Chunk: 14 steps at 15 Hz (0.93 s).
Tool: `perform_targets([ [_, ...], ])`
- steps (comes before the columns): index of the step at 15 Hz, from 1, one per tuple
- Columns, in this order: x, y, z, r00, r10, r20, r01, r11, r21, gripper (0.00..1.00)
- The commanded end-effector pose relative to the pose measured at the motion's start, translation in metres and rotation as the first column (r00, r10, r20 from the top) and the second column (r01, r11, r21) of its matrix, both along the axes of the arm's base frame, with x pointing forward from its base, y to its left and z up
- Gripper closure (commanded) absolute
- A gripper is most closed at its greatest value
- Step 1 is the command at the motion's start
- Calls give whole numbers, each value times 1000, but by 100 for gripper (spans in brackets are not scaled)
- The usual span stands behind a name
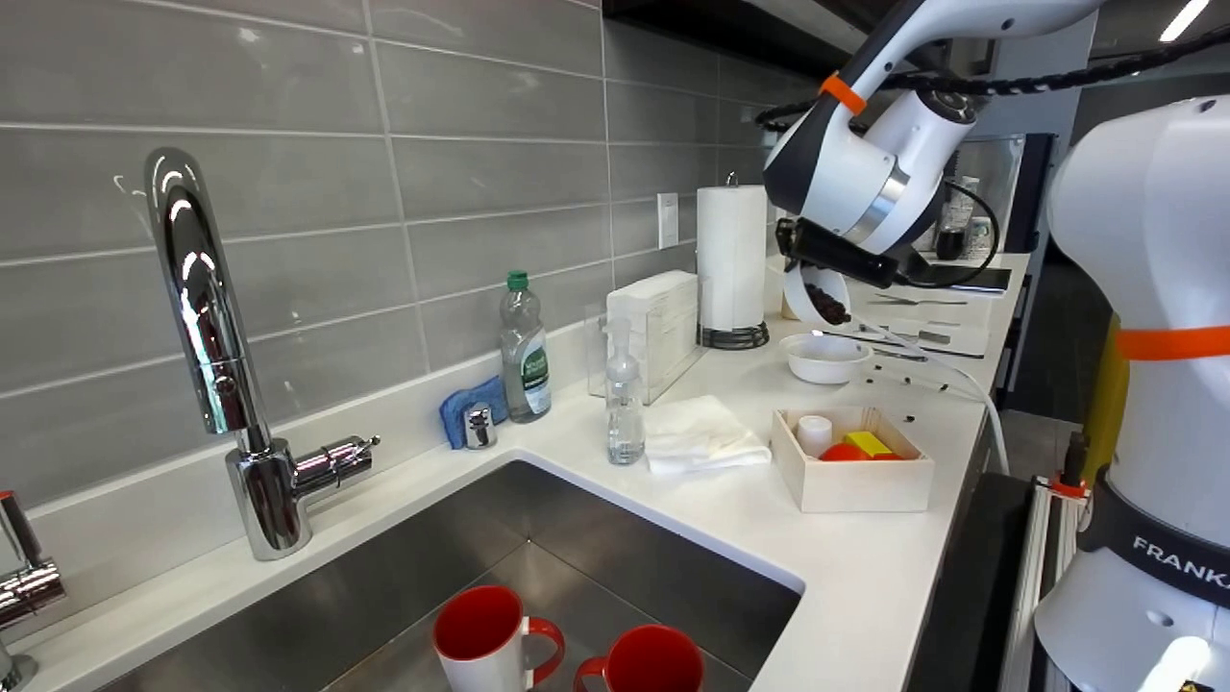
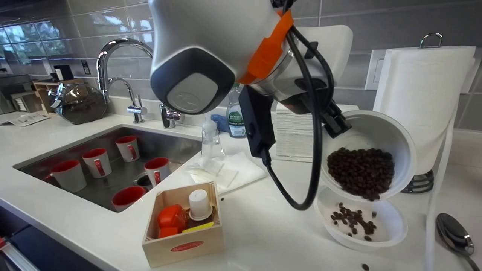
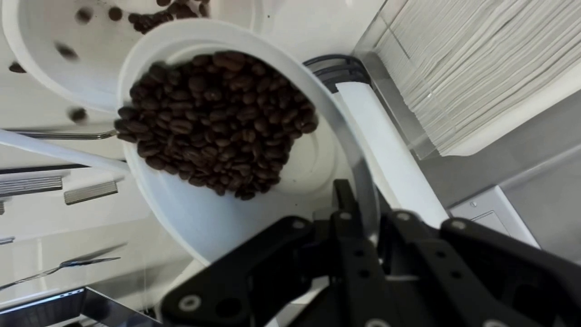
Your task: Move some objects from the bowl on the left into the bowl on the right
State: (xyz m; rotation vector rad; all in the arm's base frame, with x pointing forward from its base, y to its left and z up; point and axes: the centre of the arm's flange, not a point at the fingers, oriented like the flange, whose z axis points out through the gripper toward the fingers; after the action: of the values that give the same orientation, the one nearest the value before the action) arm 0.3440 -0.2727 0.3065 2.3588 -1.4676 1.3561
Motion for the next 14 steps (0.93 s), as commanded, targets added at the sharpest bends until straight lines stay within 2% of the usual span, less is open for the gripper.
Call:
perform_targets([
  [1, 35, -10, -7, 1000, -1, 21, 1, 1000, -1, 100],
  [7, 57, -8, -4, 999, 21, 34, -20, 1000, -23, 100],
  [14, 39, 3, -5, 998, 23, 61, -19, 997, -69, 100],
])
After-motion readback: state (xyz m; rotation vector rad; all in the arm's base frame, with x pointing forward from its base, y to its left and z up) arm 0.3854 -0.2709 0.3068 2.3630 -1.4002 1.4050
